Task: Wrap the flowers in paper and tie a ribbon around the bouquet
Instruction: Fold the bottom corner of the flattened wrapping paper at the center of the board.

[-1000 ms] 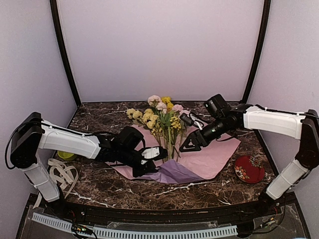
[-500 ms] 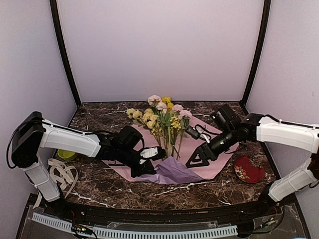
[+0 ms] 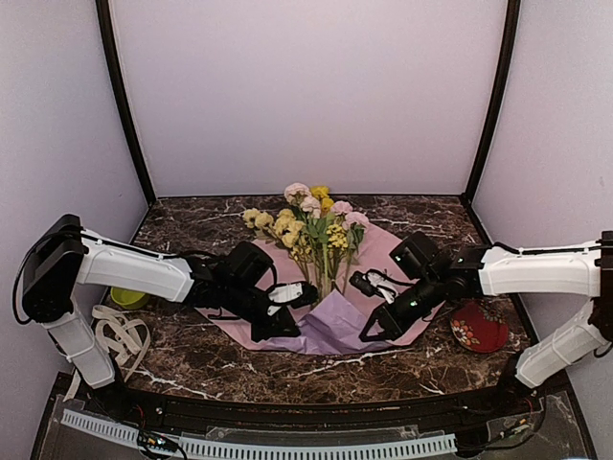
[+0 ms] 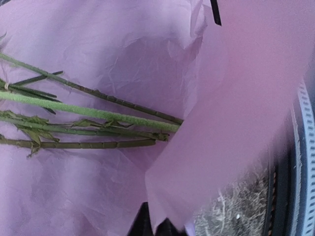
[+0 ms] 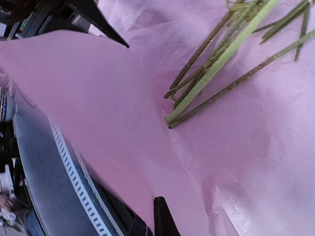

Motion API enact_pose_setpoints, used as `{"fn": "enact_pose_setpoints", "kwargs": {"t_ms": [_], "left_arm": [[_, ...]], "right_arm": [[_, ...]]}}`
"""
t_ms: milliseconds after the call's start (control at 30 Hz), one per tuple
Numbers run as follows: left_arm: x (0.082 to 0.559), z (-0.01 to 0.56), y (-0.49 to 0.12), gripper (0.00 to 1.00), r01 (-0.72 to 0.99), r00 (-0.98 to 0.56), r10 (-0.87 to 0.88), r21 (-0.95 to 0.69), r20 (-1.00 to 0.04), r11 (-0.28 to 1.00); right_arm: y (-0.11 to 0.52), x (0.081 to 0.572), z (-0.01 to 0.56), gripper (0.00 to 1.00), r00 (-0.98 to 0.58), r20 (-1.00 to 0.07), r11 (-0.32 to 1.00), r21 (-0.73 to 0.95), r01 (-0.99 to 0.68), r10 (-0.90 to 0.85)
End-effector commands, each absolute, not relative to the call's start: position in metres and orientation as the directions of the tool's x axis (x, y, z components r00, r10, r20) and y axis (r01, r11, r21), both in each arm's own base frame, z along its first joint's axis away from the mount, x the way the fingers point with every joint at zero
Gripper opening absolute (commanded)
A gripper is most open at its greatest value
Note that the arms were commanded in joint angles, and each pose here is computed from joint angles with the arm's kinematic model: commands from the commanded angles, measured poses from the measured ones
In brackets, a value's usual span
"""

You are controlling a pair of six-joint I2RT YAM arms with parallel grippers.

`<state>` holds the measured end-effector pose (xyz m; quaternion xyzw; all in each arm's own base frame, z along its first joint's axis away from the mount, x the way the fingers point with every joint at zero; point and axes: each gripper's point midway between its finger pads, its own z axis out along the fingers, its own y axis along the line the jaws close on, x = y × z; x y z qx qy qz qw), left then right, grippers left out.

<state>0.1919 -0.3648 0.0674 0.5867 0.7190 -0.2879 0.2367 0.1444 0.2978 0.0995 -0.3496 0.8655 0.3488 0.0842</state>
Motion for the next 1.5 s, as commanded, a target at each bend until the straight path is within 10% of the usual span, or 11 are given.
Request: {"fn": "enact_pose_setpoints", "kwargs": {"t_ms": [0,133,1000,1467], "left_arm": [[0.184,0.076,-0.361,0.24,0.967,-0.254,0.687,-0.202,-0.681,0.157],[0.182,0.068,-0.350,0.40,0.944,-0.330,0.678,-0.232,-0.657,0.235],[0.201,0.095,-0.282,0.42,0.780,-0.528,0.583,-0.081,-0.618,0.620],[0.181,0.158,-0.373,0.42,0.896,-0.199,0.510,0.055,-0.837,0.440]], "right_arm": [[0.302,0.169,0.103,0.00,-0.746,-0.453,0.569,0.483,-0.666,-0.488],[0.306,0.177,0.097,0.00,-0.748,-0.441,0.576,0.479,-0.663,-0.495],[0.300,0.222,0.084,0.00,-0.766,-0.465,0.647,0.426,-0.633,-0.443],[0.307,0.234,0.065,0.00,-0.817,-0.402,0.670,0.472,-0.573,-0.415]]}}
